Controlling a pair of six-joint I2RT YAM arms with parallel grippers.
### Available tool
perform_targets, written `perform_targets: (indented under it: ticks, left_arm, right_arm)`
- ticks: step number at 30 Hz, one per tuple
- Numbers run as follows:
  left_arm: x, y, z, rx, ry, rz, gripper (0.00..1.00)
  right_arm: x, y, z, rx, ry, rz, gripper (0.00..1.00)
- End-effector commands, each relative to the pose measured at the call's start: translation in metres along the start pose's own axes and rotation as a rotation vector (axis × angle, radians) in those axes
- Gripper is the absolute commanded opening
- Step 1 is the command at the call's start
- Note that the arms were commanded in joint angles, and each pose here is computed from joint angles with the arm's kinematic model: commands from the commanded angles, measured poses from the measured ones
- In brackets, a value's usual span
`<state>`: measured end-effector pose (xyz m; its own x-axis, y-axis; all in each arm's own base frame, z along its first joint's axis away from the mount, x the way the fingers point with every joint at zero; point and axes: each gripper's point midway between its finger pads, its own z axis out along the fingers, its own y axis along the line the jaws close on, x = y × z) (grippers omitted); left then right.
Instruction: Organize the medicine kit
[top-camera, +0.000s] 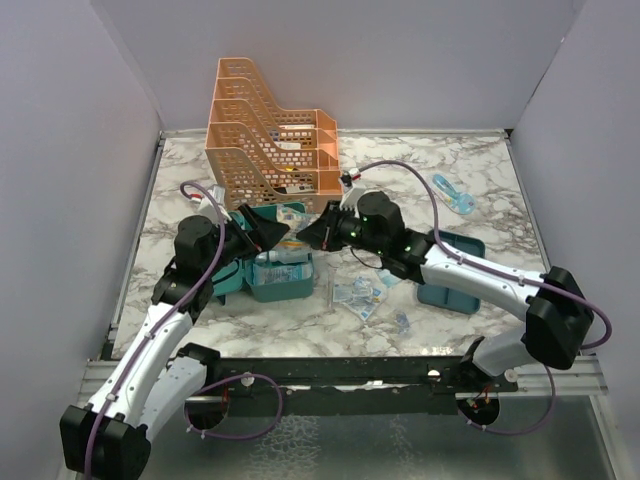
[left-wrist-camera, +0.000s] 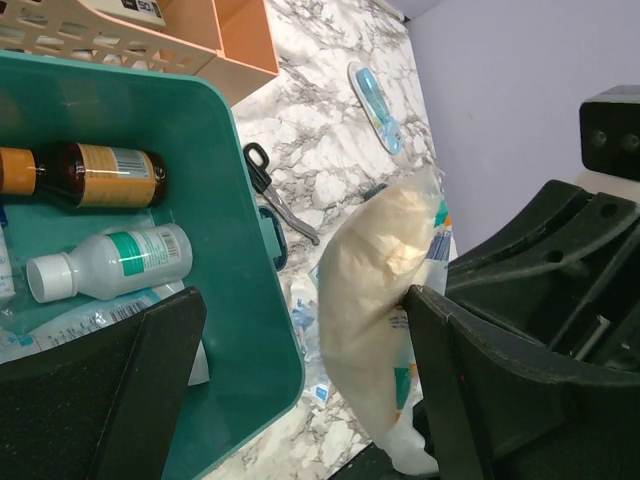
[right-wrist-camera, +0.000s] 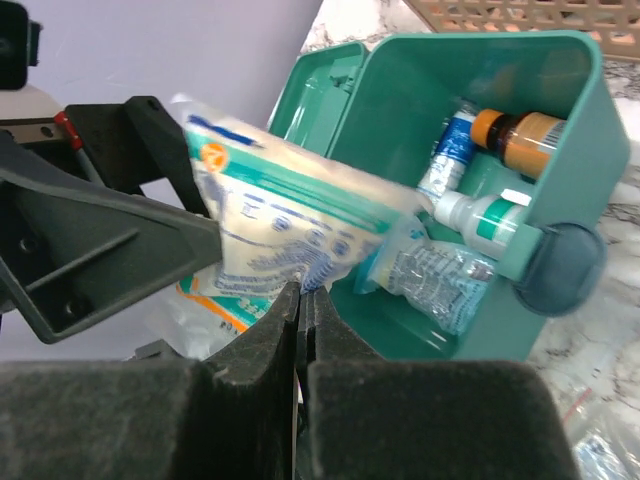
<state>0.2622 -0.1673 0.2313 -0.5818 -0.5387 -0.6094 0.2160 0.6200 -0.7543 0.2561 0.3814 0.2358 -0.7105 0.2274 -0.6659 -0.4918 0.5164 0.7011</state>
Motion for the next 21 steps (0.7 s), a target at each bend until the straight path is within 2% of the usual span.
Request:
perform_targets:
  ticks: [1, 4, 7, 11, 13, 16, 21]
  left_arm:
    - [0.002, -0.009, 0.002, 0.049, 0.017, -0.007, 0.84]
    - [0.002, -0.010, 0.001, 0.055, 0.016, 0.000, 0.78]
    - [-0.001, -0.012, -0.001, 0.055, -0.005, 0.007, 0.77]
    - [-0.009, -0.013, -0.009, 0.065, -0.069, 0.045, 0.84]
    - [-0.007, -0.013, -0.010, 0.072, -0.065, 0.058, 0.85]
    - [0.000, -0.013, -0.007, 0.082, -0.015, 0.070, 0.76]
    - [0.008, -0.016, -0.008, 0.101, 0.043, 0.121, 0.70]
  right_arm:
    - [-0.003, 0.014, 0.019, 0.025, -0.035, -0.001, 0.01]
    - [0.003, 0.018, 0.024, 0.013, -0.014, -0.001, 0.01]
    - [0.007, 0.013, 0.028, 0.040, 0.007, -0.002, 0.01]
    - [0.010, 0.008, 0.028, 0.064, 0.015, 0.000, 0.01]
    - [0.010, 0.015, 0.028, 0.029, 0.023, -0.021, 0.01]
    - [0.011, 0.023, 0.028, -0.005, 0.051, -0.049, 0.01]
    - [0.019, 0.031, 0.027, -0.055, 0.100, -0.067, 0.01]
